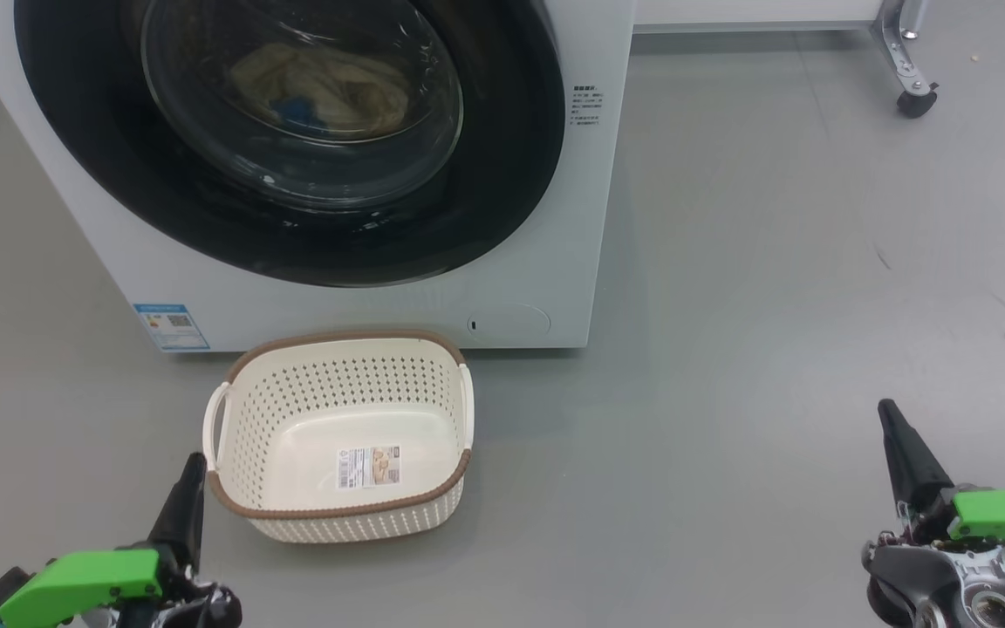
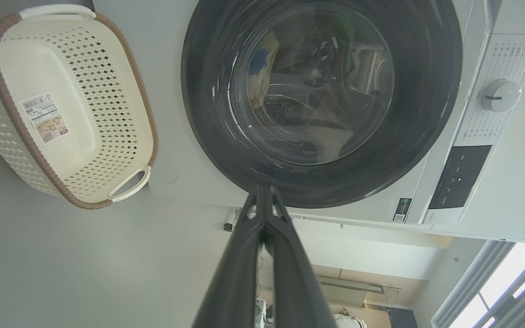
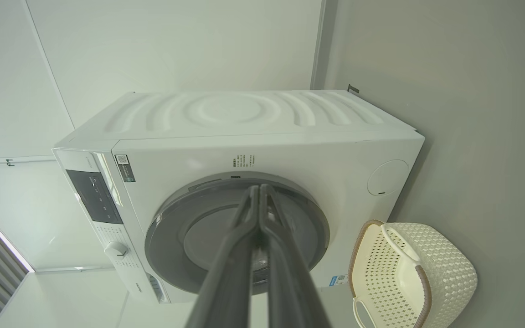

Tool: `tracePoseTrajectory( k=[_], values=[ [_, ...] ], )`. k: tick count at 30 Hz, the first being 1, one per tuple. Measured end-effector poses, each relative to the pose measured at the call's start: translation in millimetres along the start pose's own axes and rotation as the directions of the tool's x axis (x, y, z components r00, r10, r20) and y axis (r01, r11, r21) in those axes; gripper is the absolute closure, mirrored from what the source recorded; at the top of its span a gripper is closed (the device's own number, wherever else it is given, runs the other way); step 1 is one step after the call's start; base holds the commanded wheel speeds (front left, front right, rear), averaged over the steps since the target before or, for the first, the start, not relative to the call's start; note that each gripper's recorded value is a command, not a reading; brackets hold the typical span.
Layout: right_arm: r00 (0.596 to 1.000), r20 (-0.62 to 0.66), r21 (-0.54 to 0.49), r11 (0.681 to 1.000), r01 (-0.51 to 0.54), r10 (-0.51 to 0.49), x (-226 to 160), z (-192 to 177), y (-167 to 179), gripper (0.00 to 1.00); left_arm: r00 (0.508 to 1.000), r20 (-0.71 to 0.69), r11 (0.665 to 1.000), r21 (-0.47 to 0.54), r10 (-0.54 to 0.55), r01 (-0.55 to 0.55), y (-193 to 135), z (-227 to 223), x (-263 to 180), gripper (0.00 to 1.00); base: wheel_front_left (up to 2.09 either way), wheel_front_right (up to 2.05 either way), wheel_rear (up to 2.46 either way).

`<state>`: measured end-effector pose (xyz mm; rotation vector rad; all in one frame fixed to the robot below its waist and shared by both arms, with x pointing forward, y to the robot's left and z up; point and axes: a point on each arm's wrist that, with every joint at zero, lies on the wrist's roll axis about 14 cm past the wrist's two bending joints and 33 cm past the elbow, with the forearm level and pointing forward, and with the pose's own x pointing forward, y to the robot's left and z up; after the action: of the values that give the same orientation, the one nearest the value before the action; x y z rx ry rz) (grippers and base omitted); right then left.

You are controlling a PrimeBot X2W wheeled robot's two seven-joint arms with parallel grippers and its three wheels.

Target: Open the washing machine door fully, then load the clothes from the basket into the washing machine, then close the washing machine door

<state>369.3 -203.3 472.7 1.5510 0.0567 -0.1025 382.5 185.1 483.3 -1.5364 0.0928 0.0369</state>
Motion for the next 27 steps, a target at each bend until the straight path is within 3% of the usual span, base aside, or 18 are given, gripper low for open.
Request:
tracePoseTrajectory(
  k=[4,27],
  values=[
    [1.000,0.000,0.038,0.999,-0.016,0.016,2.5,-0.2,4.9,1.00,1.000,0.002,0.999,-0.033,-0.013,0.014,-2.5,0.6,0.3,1.00,0.00,0.00,0.00],
    [1.000,-0.001,0.038,0.999,-0.013,0.013,2.4,-0.4,4.0,1.00,1.000,0.011,0.999,-0.037,-0.015,0.015,-2.9,3.4,0.1,1.00,0.00,0.00,0.00]
  ],
)
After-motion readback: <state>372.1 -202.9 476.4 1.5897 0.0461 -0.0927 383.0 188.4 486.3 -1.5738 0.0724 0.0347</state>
